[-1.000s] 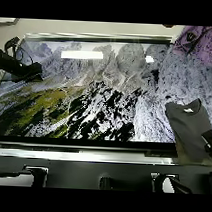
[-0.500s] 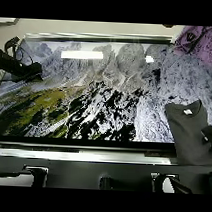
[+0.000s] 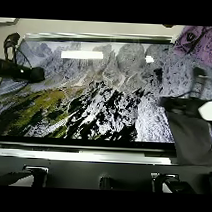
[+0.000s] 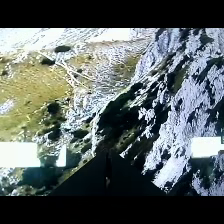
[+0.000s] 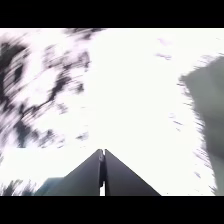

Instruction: Fold the clothes and pants, and hang the long-sleeved shirts on hangers.

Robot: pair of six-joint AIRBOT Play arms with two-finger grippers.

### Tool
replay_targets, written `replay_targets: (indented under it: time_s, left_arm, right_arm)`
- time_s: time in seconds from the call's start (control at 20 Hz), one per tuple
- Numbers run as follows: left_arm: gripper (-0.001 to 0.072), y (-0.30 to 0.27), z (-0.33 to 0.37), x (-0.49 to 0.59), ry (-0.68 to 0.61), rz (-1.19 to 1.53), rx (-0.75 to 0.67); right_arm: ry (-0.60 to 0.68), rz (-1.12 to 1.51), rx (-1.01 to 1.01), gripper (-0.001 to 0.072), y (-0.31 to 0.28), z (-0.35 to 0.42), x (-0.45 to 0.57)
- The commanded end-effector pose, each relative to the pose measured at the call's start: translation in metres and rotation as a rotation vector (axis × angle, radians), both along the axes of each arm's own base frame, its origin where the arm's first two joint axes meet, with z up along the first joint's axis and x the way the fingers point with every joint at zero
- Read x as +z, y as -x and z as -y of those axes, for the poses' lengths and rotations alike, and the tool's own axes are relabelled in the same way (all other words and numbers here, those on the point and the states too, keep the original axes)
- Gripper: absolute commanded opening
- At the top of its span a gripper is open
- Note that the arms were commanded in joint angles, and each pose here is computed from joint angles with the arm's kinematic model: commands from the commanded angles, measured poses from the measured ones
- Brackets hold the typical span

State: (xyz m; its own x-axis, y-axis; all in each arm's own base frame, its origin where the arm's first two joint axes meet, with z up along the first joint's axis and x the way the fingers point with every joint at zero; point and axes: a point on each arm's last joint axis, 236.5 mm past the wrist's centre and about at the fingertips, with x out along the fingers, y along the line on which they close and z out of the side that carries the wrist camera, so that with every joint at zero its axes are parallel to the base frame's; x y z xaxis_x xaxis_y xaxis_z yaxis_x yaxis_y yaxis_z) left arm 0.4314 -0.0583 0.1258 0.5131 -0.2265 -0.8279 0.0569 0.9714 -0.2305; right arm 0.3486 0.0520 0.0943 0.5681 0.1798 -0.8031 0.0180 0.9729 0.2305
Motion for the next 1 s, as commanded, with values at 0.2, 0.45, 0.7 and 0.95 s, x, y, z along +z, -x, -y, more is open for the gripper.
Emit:
replay_targets:
  time_s: [0.2, 0.45, 0.7, 0.95]
  left_arm:
    - [0.002, 0.015, 0.001, -0.005, -0.043, 0.116, -0.026]
    - [0.002, 0.014, 0.001, -0.005, -0.043, 0.118, -0.026]
    - [0.0021, 0.014, 0.001, -0.005, -0.043, 0.118, -0.025]
    - [0.0021, 0.014, 0.001, -0.005, -0.043, 0.118, -0.026]
  right_arm:
    - [0.06, 0.033, 0.31, 0.0034, 0.01, -0.085, -0.007]
    - [0.059, 0.034, 0.309, 0.0035, 0.01, -0.086, -0.007]
    - [0.058, 0.033, 0.31, 0.0035, 0.01, -0.086, -0.007]
    - [0.058, 0.033, 0.31, 0.0035, 0.01, -0.086, -0.007]
